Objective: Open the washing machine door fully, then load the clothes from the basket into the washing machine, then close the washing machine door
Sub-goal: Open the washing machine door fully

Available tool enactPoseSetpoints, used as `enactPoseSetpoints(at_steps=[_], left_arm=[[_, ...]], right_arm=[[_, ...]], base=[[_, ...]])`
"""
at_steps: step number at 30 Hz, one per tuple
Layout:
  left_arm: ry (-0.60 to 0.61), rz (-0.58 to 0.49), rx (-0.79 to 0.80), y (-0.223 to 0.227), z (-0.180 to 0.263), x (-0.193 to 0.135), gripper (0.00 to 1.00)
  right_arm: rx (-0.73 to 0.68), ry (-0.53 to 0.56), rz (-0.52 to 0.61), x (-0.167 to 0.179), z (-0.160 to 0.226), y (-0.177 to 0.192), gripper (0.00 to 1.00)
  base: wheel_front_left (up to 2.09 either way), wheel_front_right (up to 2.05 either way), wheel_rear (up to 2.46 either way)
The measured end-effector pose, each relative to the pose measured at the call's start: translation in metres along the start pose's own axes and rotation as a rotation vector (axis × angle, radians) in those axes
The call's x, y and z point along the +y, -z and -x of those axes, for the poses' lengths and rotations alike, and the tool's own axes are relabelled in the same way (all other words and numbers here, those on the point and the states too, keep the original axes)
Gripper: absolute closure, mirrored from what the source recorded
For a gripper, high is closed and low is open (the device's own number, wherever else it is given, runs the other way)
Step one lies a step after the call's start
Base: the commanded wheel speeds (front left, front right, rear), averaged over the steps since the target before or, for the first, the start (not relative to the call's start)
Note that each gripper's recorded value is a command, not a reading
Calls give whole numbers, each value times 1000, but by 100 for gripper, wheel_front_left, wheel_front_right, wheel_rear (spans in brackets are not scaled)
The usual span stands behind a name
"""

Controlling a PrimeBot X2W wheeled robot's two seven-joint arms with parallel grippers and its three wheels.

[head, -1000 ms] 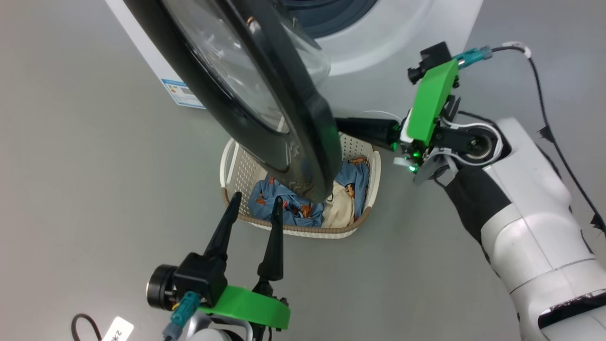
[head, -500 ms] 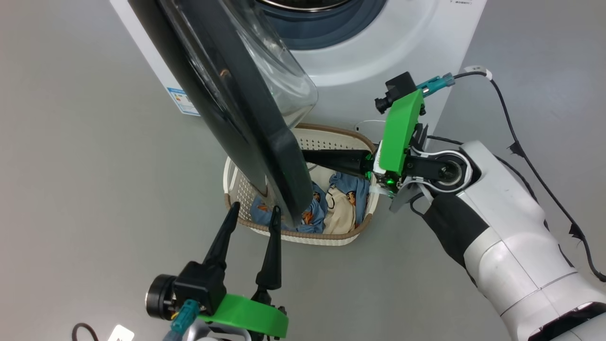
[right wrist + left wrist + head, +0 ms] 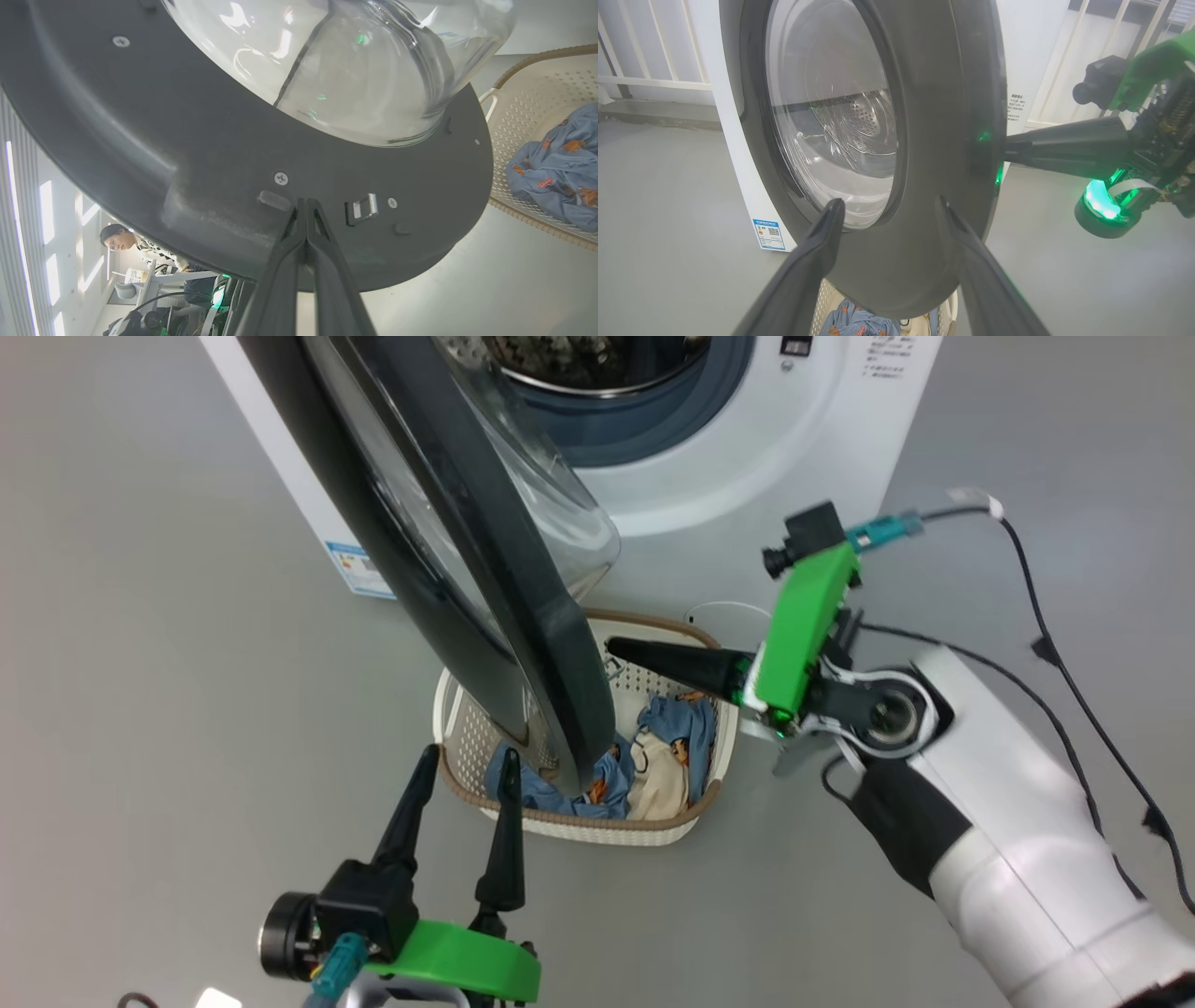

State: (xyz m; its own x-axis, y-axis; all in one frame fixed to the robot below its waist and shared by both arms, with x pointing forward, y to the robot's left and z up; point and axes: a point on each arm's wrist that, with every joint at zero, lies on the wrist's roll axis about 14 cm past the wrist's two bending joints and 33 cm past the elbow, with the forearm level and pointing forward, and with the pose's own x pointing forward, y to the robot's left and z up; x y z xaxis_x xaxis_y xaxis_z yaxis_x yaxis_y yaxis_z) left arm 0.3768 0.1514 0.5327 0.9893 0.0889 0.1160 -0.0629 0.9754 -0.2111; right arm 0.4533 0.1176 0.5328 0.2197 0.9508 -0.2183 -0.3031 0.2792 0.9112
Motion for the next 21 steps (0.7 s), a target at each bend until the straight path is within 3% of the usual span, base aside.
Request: enactPoseSetpoints(at_steps=[3, 7, 12, 21], left_arm=[[3, -2, -9, -3, 3, 1, 0], [9, -3, -27, -9, 6, 1, 0], [16, -8, -39, -12, 10, 0, 0], [31, 1, -51, -15, 15, -3, 0]], right_arm=[[-66, 38, 46, -9, 16, 1, 100], [-192, 113, 200, -17, 44, -3, 100], [-368, 226, 475, -23, 86, -8, 100], [-648, 467, 820, -43, 184, -4, 100]], base=[[0, 0, 0], [0, 0, 0], [0, 0, 0], [0, 0, 0]])
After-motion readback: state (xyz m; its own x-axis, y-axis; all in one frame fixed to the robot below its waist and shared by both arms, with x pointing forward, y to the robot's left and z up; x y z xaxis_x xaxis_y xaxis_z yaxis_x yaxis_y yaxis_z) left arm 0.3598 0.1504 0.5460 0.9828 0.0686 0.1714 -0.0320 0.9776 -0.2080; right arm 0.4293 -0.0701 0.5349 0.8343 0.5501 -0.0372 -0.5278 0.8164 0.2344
